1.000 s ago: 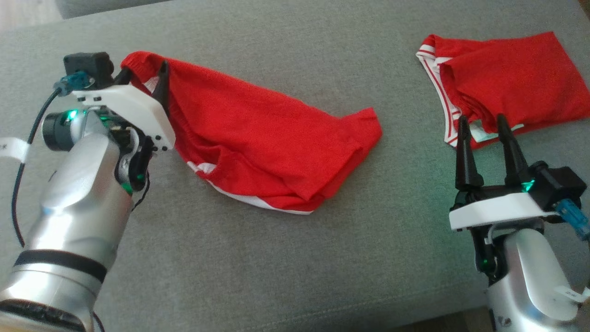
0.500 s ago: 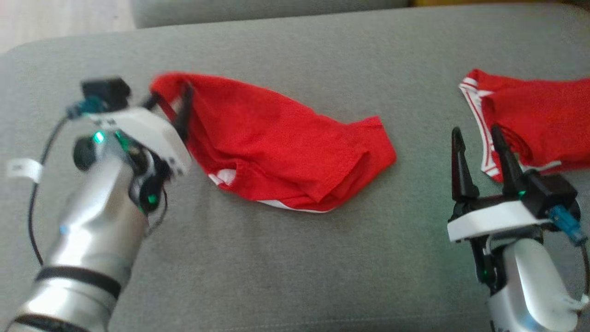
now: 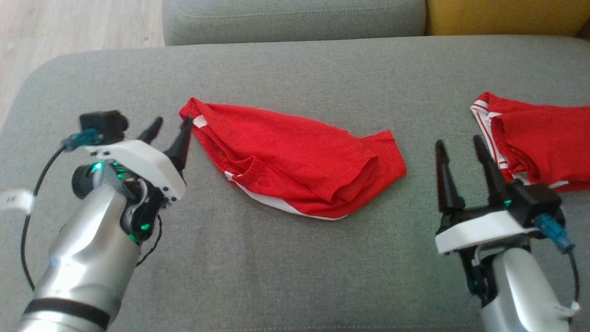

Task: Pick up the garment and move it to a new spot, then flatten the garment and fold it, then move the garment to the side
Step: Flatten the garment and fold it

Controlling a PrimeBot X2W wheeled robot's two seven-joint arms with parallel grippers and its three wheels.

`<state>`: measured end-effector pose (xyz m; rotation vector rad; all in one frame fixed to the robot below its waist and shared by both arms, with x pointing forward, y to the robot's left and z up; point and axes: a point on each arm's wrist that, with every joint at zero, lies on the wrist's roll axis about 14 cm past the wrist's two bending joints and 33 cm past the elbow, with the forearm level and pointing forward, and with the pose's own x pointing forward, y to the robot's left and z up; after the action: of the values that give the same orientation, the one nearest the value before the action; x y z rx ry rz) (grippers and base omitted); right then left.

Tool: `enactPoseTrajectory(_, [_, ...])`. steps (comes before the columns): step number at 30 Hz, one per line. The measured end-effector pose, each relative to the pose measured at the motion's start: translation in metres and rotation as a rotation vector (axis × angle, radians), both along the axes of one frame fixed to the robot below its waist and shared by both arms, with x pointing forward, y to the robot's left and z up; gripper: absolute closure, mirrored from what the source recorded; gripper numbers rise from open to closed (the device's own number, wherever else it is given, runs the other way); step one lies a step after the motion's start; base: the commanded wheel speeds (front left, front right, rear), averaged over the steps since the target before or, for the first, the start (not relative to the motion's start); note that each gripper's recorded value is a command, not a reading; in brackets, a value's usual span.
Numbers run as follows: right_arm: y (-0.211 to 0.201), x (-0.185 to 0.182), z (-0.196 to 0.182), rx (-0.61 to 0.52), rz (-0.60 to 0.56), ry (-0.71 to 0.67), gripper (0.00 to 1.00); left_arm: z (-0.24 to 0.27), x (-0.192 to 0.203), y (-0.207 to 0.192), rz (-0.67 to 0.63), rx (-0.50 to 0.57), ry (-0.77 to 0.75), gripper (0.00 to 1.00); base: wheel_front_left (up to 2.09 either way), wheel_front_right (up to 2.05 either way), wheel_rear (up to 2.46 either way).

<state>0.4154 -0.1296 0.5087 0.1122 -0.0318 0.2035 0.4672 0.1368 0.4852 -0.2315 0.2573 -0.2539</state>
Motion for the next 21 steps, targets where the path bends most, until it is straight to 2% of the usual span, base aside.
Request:
enactPoseTrajectory(2, [0.004, -0.002, -0.002, 0.002, 0.012, 0.01, 0.0, 0.007, 0.0, 0.003, 0.024, -0.019, -0.04, 0.0, 0.0, 0.0, 0.0])
enactPoseTrajectory(3, [0.01, -0.007, -0.007, 0.002, 0.03, 0.027, 0.0, 0.015, -0.005, 0.007, 0.06, -0.068, -0.096, 0.0, 0.0, 0.0, 0.0])
enactPoseTrajectory(6, [0.02, -0.013, -0.015, -0.002, 0.062, 0.053, 0.0, 0.008, -0.024, 0.012, 0.096, -0.117, -0.115, 0.0, 0.0, 0.0, 0.0])
enactPoseTrajectory(11, [0.042, -0.019, -0.022, -0.004, 0.129, 0.084, 0.0, -0.013, -0.056, 0.02, 0.153, -0.143, -0.084, 0.0, 0.0, 0.0, 0.0])
enactPoseTrajectory(14, [0.069, -0.027, -0.03, 0.0, 0.212, 0.126, 0.0, -0.02, -0.077, 0.025, 0.21, -0.179, -0.074, 0.0, 0.0, 0.0, 0.0])
enactPoseTrajectory(21, [0.109, -0.041, -0.046, 0.014, 0.342, 0.233, 0.0, -0.016, -0.087, 0.032, 0.249, -0.182, -0.102, 0.0, 0.0, 0.0, 0.0])
